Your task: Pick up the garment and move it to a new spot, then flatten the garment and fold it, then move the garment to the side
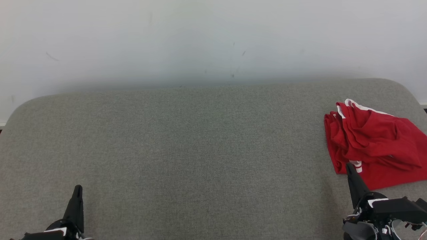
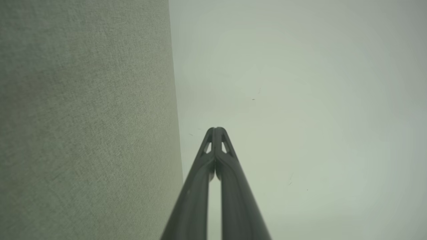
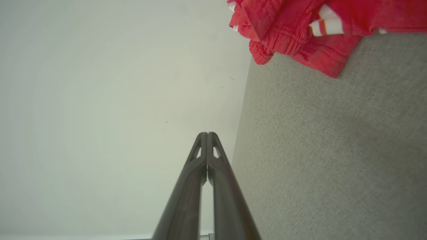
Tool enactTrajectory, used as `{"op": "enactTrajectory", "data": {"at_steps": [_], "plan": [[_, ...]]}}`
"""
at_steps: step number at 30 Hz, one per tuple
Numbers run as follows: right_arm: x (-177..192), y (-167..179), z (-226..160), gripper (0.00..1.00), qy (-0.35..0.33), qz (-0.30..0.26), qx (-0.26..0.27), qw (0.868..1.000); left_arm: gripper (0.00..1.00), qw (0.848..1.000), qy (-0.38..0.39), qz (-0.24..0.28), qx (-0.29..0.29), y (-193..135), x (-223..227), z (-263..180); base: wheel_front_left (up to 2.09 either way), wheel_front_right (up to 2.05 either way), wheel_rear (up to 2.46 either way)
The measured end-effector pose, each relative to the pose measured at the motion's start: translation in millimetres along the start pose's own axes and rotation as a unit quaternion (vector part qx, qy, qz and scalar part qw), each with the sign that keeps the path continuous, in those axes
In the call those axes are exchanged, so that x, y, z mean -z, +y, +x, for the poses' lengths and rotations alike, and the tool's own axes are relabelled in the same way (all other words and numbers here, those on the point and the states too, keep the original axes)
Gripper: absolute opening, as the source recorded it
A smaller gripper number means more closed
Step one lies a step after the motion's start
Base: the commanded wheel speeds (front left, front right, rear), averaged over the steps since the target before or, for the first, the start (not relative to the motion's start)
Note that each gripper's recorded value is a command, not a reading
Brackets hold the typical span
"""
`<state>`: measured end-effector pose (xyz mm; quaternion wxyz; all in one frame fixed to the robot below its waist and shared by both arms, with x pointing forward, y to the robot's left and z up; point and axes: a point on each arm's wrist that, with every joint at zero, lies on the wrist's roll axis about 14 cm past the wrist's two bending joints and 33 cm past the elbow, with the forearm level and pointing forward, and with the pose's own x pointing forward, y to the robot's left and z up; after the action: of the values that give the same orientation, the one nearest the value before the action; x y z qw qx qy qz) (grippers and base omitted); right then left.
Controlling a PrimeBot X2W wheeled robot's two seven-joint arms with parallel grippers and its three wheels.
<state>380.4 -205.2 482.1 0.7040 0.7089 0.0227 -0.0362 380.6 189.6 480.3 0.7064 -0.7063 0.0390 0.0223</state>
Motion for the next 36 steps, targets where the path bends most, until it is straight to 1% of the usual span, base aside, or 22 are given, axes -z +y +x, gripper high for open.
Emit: {"op": "enactTrajectory", "data": {"at_steps": [36], "plan": [[0.0, 0.0, 0.0, 0.0, 0.0, 0.0, 0.0, 1.0, 0.0, 1.0, 0.0, 0.0, 0.0, -0.1, 0.1, 0.0, 0.0, 0.0, 0.0]]}}
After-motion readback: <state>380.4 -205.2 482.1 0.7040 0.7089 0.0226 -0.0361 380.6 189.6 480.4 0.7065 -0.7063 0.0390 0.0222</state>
